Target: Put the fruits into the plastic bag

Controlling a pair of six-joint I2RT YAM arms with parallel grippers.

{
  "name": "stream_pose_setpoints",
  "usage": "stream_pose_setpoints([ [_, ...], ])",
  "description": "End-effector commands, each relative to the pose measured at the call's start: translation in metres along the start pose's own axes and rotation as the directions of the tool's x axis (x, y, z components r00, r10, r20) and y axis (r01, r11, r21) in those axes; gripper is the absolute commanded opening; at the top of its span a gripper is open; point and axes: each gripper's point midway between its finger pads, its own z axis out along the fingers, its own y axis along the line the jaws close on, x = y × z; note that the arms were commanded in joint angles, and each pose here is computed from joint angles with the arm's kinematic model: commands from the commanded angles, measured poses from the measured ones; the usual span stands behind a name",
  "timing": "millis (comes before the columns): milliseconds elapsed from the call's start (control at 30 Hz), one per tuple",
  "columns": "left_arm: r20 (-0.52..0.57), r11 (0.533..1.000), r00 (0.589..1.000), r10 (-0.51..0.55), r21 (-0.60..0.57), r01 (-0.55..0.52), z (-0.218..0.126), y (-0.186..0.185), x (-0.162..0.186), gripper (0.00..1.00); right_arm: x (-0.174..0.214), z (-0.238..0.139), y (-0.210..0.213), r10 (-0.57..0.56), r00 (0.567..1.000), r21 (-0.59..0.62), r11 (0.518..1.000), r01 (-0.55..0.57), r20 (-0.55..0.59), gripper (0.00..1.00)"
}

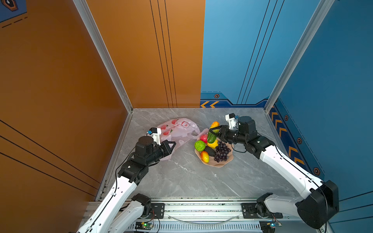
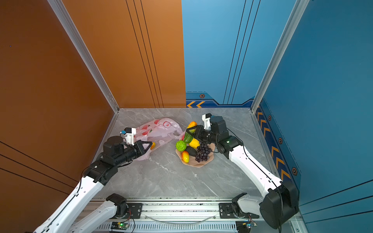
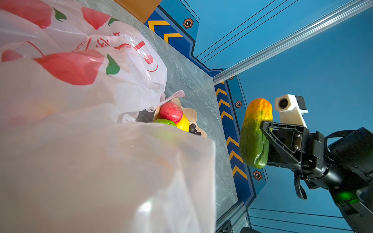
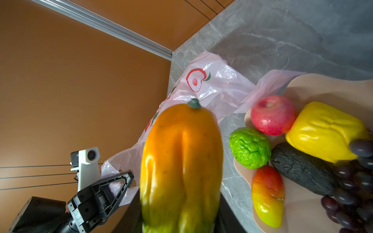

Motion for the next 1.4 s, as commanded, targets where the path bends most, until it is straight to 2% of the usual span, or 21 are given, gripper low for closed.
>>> stream_pose_setpoints([
  [0,-0.015,1.000,1.000,-0.007,0.019,0.008,0.001,-0.001,0.002,0.00,0.008,0.013,0.010,0.010,0.999,-0.050,0.999,-0.011,-0.032,0.38],
  [367,-0.020,1.000,1.000,-0.006,0.022,0.007,0.001,-0.001,0.004,0.00,0.041,0.057,0.027,-0.004,0.988,-0.085,0.996,-0.009,-0.152,0.38],
  [833,-0.027,0.999,1.000,0.000,0.033,0.001,0.001,-0.002,0.005,0.00,0.070,0.102,0.039,0.041,0.957,-0.112,0.991,-0.076,-0.288,0.38],
  [867,-0.029,0.999,1.000,-0.001,0.032,0.002,0.002,-0.002,0.006,0.00,0.083,0.106,0.044,0.032,0.947,-0.118,0.990,-0.074,-0.320,0.38],
  [1033,-0.034,0.999,0.999,0.000,0.039,0.001,0.002,-0.003,0.006,0.00,0.096,0.122,0.054,0.042,0.919,-0.133,0.986,-0.102,-0.393,0.38],
  [1367,-0.021,0.999,1.000,0.006,0.041,-0.005,0.000,-0.006,0.002,0.00,0.123,0.136,0.075,0.101,0.842,-0.189,0.954,-0.233,-0.530,0.35],
])
